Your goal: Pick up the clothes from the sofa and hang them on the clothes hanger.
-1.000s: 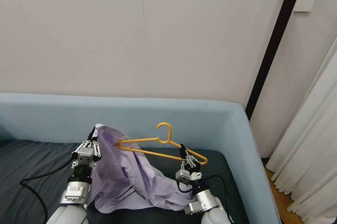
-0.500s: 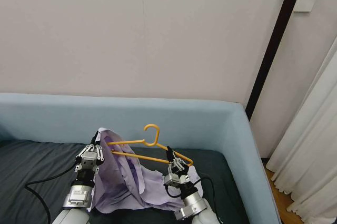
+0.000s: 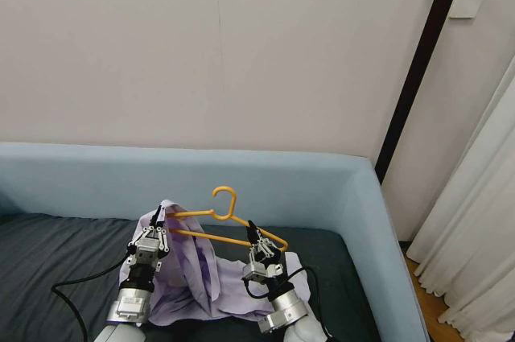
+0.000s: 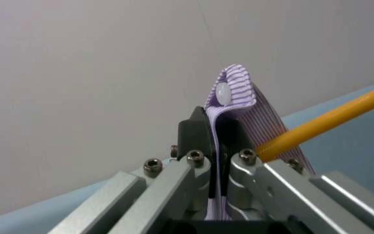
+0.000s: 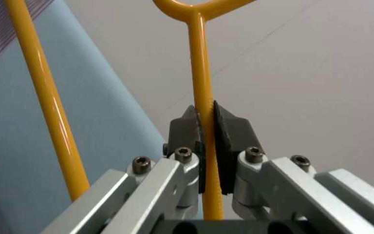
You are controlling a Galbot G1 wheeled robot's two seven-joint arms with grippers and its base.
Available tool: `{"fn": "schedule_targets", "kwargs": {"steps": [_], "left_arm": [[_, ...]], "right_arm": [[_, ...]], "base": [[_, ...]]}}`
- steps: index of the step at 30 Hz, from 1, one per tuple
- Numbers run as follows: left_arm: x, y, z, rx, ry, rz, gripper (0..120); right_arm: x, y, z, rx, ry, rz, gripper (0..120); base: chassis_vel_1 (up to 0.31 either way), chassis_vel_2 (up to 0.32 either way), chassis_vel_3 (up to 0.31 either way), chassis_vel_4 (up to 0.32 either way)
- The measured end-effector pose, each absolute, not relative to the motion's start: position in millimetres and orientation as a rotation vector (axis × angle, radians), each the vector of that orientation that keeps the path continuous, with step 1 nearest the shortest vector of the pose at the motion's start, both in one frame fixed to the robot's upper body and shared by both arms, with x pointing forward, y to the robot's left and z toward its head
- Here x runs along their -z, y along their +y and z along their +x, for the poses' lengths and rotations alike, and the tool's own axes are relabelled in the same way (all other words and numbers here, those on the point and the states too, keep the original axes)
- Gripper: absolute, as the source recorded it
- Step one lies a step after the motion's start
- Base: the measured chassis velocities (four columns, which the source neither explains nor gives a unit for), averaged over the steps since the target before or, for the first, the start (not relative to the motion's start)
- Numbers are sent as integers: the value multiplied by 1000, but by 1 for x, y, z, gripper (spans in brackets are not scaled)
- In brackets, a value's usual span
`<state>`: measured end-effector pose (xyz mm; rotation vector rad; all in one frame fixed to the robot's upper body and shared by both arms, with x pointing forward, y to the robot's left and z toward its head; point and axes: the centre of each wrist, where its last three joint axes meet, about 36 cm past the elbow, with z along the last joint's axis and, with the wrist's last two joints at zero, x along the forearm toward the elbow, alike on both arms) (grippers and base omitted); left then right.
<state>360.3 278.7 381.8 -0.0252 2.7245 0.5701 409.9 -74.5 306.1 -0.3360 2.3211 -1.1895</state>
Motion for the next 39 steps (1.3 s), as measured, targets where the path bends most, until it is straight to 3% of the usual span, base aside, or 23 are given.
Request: {"fn": "schedule_targets", "kwargs": {"steps": [12,25,39], "left_arm": [[-374,263,345,-523,2704,86,0],[-354,254,336,-545,2705,157,0],[-348,244,331,-510,2679,220,0]], "right_arm": [[-303,-70,409,1291,2394,-335,4],[-329,-48,397,1042,2524,-379,4],[-324,-36,390,964,2525,-419,4]], "base": [[0,0,0,0],[0,0,0,0],[0,0,0,0]]}}
